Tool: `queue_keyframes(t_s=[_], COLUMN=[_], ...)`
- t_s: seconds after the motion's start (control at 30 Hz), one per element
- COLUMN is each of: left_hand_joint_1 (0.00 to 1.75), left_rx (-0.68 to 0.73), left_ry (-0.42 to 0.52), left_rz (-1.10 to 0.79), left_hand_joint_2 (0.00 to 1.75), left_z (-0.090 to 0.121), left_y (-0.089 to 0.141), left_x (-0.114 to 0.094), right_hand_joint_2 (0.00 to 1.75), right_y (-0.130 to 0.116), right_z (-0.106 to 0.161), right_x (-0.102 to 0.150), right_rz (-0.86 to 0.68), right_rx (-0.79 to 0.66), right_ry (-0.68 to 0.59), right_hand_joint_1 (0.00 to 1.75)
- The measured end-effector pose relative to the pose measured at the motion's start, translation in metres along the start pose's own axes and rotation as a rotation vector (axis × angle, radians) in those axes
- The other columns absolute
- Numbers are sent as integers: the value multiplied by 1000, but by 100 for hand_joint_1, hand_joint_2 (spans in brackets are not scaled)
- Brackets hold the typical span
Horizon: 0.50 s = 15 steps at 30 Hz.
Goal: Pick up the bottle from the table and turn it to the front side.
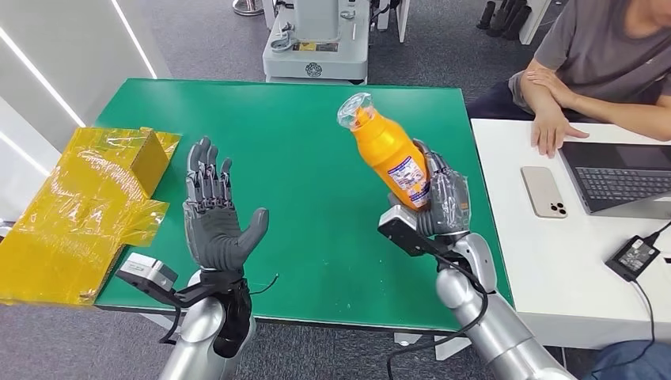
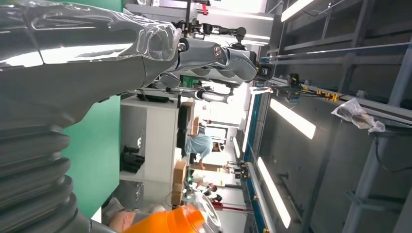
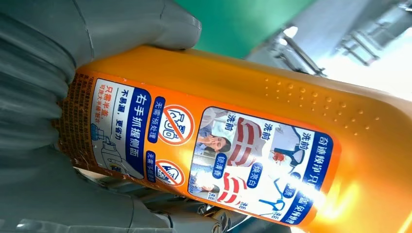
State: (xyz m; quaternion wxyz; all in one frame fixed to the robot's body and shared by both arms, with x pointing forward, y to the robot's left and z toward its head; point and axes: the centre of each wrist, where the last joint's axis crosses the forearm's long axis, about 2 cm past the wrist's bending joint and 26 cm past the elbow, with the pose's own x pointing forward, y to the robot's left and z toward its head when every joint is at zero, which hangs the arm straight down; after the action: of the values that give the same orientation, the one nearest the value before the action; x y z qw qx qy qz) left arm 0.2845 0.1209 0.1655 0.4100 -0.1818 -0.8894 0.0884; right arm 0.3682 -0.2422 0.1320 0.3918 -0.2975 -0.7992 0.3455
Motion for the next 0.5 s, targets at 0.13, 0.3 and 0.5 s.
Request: queue_keyframes(t_s=[0.13, 0.3, 0.5], left_hand_joint_1=[0, 0, 0], left_rx=[-34, -57, -61], left_ry=[31, 56, 68], left_rz=[35, 51, 49], left_hand_joint_2=[175, 175, 175], left_z=[-3, -3, -3], left_y=[-1, -1, 0], left_x=[-2, -6, -9], right_hand_joint_2=[175, 175, 175], right_y=[6, 11, 12], right_z=[5, 10, 11], right_x=[10, 18, 21], right_rz=[-8, -26, -33], right_rx=[-30, -42, -43], right_ry=[-103, -146, -153], right_hand_joint_1=[175, 175, 175])
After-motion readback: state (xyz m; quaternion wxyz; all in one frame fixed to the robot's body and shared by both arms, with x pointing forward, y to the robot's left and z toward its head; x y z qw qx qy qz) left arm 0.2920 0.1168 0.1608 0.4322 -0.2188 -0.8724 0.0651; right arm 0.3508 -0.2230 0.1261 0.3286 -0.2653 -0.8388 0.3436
